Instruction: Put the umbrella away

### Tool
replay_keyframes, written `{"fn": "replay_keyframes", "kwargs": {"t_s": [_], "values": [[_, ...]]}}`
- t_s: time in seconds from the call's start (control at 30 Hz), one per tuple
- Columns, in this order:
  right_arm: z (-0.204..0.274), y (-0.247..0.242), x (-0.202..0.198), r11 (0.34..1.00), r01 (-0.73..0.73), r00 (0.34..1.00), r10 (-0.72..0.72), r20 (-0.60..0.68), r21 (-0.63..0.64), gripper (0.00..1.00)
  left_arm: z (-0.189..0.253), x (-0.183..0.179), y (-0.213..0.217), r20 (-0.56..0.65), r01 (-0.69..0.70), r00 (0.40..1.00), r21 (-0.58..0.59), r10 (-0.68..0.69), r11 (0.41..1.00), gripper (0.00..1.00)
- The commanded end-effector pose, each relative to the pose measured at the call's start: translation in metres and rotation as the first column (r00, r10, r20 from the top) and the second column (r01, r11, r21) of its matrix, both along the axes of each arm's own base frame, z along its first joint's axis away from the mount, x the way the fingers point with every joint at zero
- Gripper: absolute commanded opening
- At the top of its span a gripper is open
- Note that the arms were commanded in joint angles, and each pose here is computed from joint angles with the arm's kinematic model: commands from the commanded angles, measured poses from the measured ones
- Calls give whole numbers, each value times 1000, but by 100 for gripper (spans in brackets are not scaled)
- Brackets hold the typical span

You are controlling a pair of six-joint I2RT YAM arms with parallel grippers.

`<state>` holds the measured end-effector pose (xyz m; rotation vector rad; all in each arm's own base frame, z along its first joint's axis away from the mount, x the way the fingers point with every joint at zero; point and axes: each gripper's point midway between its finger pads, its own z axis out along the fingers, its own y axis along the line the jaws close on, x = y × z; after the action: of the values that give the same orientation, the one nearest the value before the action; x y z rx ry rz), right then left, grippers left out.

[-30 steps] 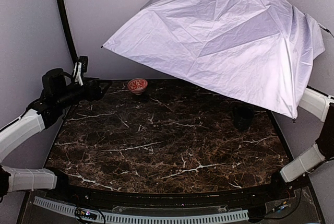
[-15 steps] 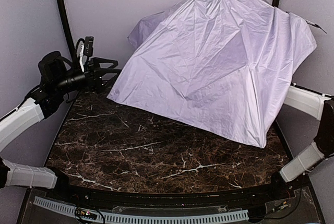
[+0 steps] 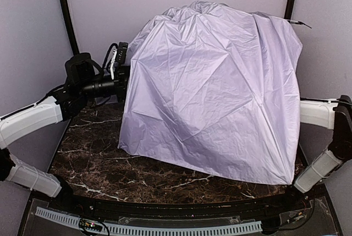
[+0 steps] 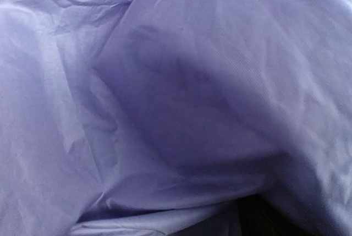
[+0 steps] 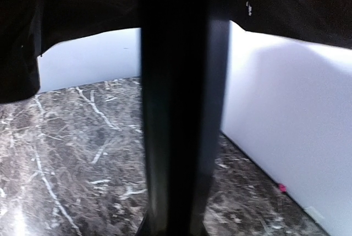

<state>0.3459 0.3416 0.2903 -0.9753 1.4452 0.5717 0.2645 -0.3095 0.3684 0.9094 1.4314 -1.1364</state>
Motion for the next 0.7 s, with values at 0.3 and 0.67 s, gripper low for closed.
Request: {"fn": "replay_keyframes", "kwargs": {"t_s": [0.3,0.67], "values": [[-27,81,-71,984,-171,982,174,70,-49,0,32,-11,-54,116,48,992,5,-48,999,78],[-52,45,-66,997,-80,996,80,-27,-5,0,36,-14,-31,91,-54,995,82,47,995,83]]}}
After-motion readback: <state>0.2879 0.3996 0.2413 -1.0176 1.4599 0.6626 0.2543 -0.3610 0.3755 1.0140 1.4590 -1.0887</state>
